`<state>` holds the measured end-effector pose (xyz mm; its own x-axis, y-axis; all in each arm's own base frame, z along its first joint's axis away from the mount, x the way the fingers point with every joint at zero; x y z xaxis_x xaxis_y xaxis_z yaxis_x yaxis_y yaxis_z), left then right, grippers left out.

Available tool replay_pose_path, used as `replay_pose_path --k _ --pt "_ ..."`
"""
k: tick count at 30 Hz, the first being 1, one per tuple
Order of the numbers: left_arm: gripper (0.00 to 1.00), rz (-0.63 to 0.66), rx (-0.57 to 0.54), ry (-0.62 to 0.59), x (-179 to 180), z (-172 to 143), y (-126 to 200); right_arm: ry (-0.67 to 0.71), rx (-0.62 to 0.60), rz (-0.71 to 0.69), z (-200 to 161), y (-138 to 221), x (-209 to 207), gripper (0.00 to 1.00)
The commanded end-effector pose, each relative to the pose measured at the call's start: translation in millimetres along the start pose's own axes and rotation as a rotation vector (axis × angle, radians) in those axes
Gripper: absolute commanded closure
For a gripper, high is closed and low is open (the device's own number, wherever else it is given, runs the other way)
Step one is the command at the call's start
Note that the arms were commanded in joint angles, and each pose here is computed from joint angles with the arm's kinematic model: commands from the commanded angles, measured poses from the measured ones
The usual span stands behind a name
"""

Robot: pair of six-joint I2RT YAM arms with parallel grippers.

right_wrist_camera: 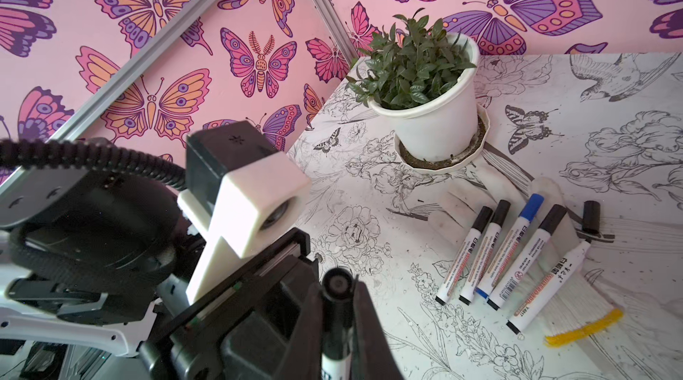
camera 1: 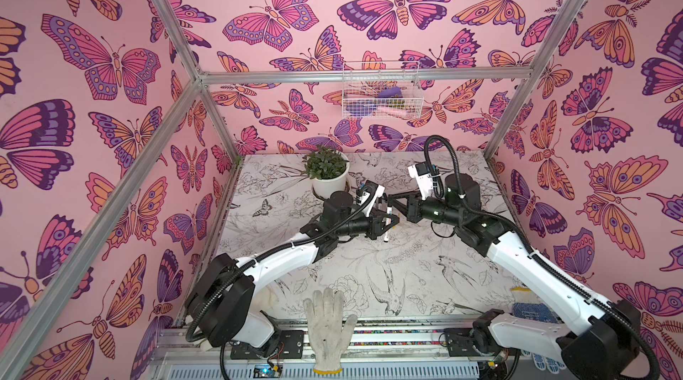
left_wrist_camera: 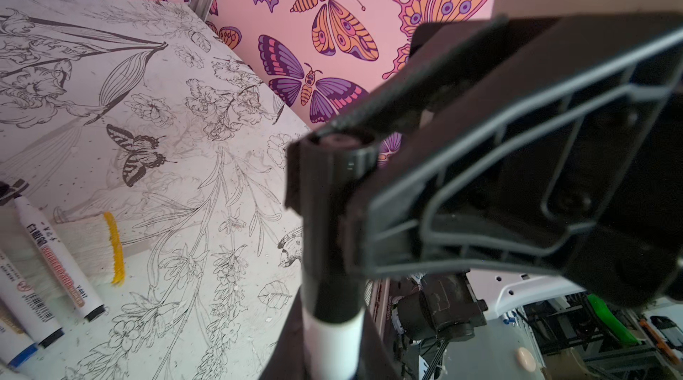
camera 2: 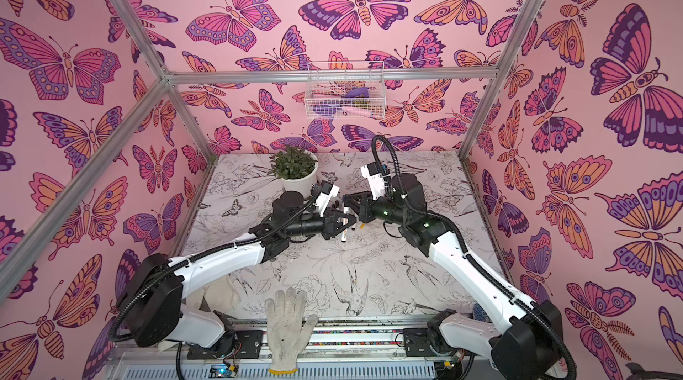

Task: Insert pens into pen caps
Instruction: Put on the pen cap to the pen.

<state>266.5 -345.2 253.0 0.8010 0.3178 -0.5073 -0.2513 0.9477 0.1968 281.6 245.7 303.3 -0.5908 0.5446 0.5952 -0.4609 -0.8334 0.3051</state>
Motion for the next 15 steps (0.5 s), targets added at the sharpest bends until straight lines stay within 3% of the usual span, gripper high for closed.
replay_pose_path --k 1,8,15 --pt "1.00 0.230 -0.240 -0.091 25.6 63.5 25.6 -0.143 0.396 0.249 -77.8 4.9 34.3 1.00" --pt "1.00 0.366 -0.276 -0.087 40.8 63.1 40.8 -0.197 0.461 0.339 -88.3 8.3 44.1 1.00" --pt "1.00 0.377 -0.361 -0.136 32.4 96.1 46.2 -0.223 0.515 0.321 -107.8 12.3 37.5 1.00"
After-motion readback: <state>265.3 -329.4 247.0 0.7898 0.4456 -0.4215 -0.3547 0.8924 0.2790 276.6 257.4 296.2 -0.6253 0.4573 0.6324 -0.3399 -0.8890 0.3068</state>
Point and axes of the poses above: each gripper's point midway between its finger pads, its own y axis back along the fingers, its own x axis along the line the jaws close on, z = x × y, the point moved 2 cm from there along y, back along the fingers, and after that the axes turned 5 degrees about -y, right-handed, at the moved point
